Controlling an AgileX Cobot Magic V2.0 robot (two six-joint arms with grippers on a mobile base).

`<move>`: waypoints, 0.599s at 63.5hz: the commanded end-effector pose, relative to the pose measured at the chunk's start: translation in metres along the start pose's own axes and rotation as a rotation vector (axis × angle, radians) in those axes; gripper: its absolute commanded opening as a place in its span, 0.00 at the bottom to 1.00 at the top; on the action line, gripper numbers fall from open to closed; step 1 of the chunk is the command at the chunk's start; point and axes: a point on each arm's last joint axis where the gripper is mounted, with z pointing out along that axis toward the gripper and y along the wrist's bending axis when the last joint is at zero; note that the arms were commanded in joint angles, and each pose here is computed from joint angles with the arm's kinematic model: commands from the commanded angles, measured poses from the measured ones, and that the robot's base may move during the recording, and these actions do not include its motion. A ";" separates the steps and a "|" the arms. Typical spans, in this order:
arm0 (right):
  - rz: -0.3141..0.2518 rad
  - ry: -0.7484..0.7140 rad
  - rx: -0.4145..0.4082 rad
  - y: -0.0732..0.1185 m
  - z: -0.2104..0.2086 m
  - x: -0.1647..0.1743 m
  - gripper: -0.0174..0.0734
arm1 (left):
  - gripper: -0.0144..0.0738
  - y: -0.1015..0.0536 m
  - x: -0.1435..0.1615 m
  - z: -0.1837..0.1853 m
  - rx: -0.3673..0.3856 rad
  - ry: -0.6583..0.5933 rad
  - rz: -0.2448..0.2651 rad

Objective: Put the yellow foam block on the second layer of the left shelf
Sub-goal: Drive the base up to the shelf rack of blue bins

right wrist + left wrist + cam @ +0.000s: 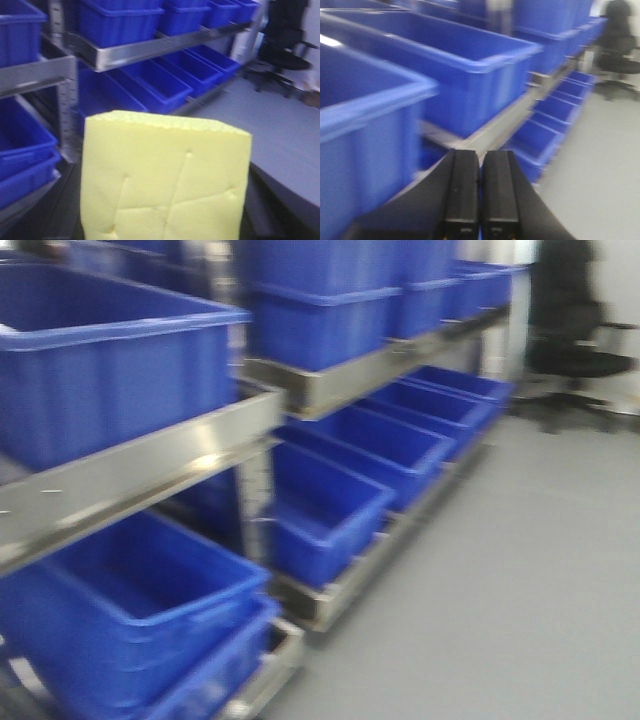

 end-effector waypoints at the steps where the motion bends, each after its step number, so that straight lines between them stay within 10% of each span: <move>1: -0.012 -0.091 0.018 -0.002 -0.001 -0.016 0.50 | 0.32 -0.001 0.001 0.000 0.016 -0.067 -0.011; 38: -0.012 -0.091 0.018 -0.002 -0.001 -0.016 0.50 | 0.32 -0.001 0.001 0.000 0.016 -0.067 -0.011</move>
